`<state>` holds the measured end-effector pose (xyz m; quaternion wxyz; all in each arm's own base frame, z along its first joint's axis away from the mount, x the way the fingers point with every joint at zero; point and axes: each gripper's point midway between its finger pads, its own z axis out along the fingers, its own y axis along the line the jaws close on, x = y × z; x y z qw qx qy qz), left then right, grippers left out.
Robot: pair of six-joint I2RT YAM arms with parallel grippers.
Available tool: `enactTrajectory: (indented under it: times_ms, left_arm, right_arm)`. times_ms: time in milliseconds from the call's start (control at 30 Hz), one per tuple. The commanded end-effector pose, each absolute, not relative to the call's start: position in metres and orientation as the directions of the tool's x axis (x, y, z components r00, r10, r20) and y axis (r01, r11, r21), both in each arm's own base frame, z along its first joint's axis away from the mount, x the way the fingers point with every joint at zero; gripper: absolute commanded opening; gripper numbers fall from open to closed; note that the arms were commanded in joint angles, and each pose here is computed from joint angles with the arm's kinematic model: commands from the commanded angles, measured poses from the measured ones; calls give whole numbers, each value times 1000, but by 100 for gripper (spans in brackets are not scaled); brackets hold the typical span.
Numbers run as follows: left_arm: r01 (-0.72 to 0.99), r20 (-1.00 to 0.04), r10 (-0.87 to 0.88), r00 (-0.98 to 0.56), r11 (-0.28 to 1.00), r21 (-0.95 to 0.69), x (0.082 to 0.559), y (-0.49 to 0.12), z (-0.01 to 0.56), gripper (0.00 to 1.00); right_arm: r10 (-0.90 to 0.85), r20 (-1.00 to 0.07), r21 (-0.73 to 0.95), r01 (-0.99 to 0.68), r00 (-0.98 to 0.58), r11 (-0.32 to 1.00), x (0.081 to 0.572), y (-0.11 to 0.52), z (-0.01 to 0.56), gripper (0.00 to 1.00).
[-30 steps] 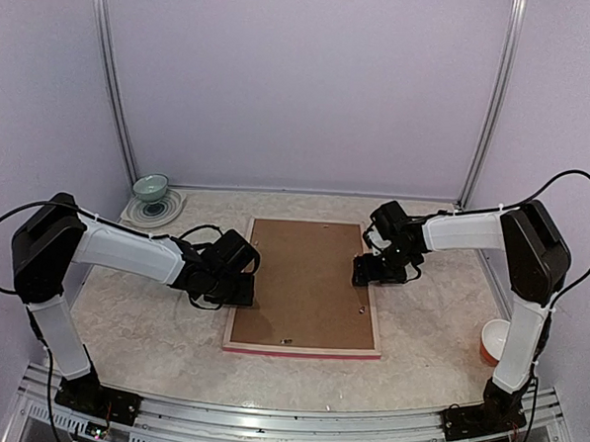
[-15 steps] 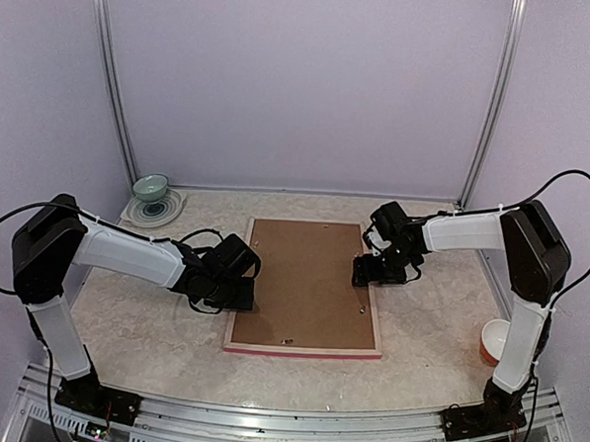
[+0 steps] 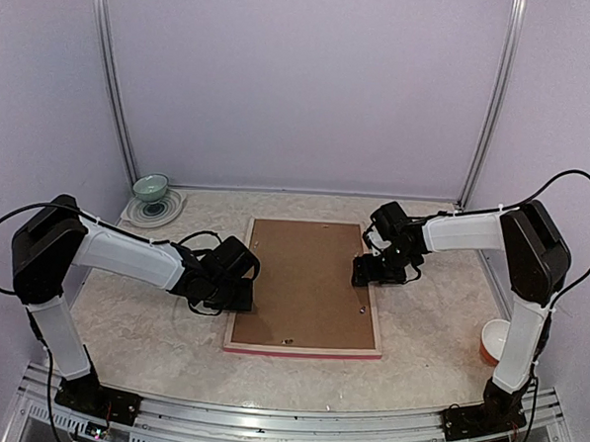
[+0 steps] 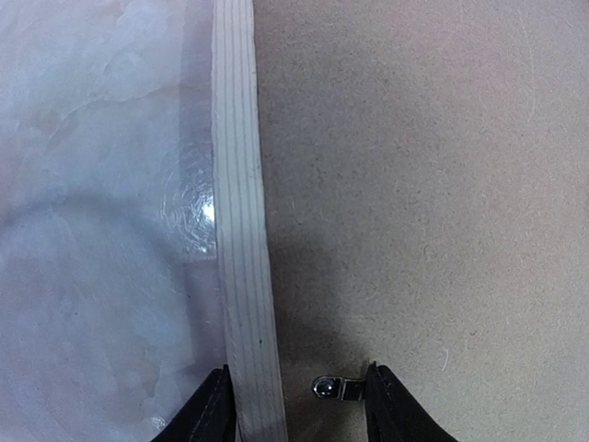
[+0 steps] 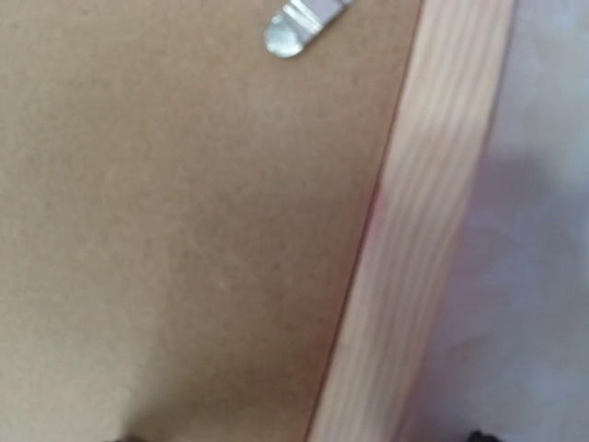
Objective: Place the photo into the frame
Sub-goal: Press the fastener onto the backboard.
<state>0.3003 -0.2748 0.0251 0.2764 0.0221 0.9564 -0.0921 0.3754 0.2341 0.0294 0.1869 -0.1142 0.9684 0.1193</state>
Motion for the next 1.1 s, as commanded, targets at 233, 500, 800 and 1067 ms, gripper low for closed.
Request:
enactTrajectory:
  times_ms: [233,500,800,1067]
  left_arm:
    - [92,-485,21,-874,988,-123,283,-263,6,46]
    - [85,-487,13,-873,988,-126,281,-259,12,44]
    - [76,-492,9,-870,990,-116,278,-253,17,44]
    - [75,-543,-22,-839,985,-155,287,-259,43,44]
  right_arm:
    - [-171,-371,193,-256,-913,947,371,233,21,80]
    - [-172,-369,191,-255,-914,948,371,232,21,80]
    - [-174,-366,191,-257,-914,947,371,233,19,80]
    - [-175,-360,190,-256,-916,948,370,233,17,80]
